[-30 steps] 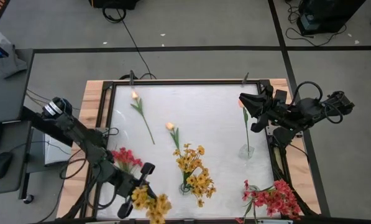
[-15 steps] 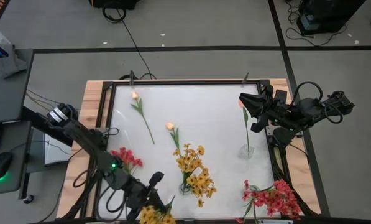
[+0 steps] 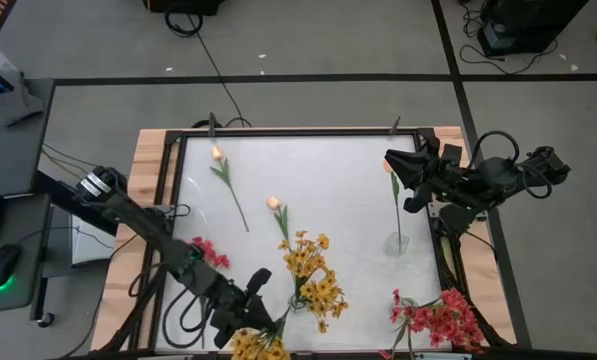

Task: Sort flowers into vase by color
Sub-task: Put the yellow flower into the left transparent vase

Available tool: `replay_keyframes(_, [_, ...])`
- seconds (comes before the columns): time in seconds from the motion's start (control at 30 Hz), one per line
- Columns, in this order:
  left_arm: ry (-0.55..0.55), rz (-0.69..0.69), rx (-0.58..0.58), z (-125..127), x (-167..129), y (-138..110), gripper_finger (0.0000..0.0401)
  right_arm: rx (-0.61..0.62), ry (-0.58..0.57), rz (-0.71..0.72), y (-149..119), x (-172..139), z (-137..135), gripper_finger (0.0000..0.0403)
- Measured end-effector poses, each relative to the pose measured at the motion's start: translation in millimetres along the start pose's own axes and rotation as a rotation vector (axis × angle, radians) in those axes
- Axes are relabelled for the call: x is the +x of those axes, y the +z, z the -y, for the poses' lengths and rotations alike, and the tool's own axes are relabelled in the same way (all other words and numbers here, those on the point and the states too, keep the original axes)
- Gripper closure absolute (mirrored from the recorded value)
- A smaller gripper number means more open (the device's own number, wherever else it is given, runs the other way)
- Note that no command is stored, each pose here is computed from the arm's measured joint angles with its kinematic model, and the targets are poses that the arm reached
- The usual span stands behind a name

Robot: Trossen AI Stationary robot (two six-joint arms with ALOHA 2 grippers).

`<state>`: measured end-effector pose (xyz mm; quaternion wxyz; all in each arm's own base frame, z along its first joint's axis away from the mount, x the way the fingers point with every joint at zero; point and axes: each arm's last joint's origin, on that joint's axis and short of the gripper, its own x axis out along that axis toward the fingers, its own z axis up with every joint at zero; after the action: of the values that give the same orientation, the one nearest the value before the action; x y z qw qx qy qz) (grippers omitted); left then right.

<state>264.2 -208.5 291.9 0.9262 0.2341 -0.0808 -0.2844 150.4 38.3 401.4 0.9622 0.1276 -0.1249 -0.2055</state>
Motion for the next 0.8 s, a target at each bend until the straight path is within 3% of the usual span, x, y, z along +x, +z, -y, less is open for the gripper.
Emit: replay_keyframes(0.8, [-0.026, -0.027, -0.129, -9, 14, -18, 0.0385, 0.0, 0.0, 0.0, 0, 0, 0, 0.0328])
